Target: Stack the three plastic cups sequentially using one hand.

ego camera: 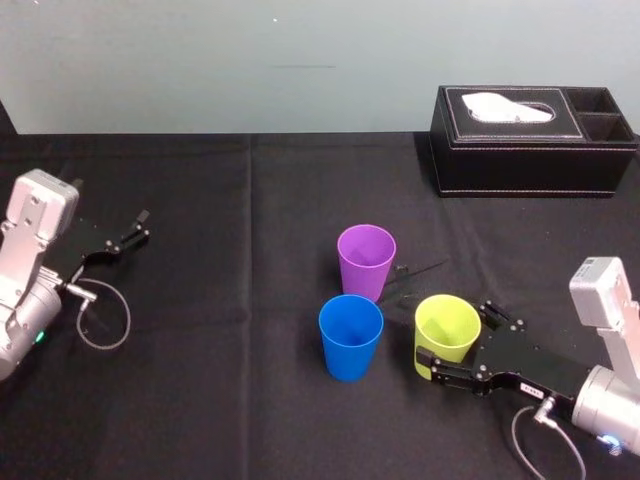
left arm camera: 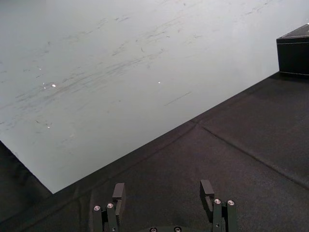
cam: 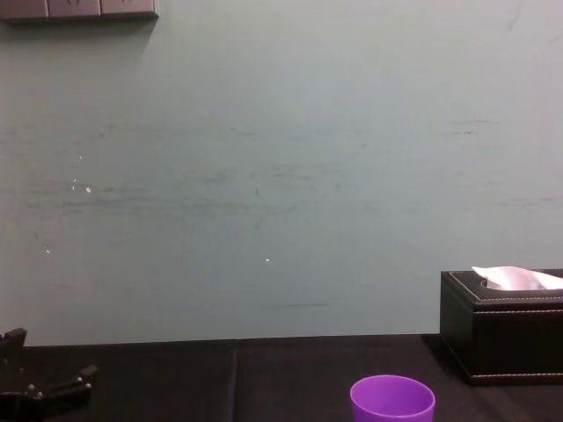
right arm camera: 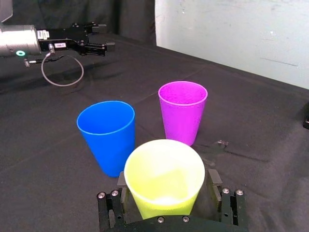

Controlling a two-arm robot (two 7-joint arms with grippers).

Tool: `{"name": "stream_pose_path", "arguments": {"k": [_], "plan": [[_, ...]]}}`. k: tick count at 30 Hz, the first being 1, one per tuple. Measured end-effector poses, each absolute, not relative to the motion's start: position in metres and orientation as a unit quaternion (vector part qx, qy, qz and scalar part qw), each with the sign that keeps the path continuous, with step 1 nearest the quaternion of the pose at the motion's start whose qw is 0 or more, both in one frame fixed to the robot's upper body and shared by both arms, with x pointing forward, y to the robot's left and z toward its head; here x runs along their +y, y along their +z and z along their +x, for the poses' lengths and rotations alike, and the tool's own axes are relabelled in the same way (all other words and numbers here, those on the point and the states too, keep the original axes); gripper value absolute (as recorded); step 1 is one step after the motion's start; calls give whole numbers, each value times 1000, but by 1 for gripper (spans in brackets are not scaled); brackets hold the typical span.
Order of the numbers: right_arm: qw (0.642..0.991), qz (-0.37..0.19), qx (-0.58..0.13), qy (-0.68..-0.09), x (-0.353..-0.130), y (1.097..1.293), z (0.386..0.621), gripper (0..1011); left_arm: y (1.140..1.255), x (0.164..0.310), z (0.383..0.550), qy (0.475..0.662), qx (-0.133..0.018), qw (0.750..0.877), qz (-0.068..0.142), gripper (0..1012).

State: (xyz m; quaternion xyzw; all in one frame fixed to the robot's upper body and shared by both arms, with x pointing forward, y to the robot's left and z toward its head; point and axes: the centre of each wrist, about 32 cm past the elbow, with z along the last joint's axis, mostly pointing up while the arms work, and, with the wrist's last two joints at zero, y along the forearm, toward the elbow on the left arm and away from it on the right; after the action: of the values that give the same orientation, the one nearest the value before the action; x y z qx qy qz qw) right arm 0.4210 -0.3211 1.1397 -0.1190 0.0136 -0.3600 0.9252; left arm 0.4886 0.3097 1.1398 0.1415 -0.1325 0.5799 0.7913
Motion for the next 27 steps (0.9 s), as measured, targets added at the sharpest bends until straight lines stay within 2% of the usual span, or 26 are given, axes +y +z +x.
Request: {"name": "stream_pose_path", "arguments": {"k": [13,20,21,27], "plan": [[926,-117,16,-359,-318,1139,423,1003,1140,310,489,580,-132,791,141,1011],[926,-117,15,-359,-318,1140,423,863,1140,310,489,580,-133,791,141,1011],[926,-117,15,-359,-318,1140,423,813,1140,310,489,580,-132,791,141,1011],[926,-117,15,-359,-319,1140,423,751,1140,310,489,580,-132,791,141,1011]]}}
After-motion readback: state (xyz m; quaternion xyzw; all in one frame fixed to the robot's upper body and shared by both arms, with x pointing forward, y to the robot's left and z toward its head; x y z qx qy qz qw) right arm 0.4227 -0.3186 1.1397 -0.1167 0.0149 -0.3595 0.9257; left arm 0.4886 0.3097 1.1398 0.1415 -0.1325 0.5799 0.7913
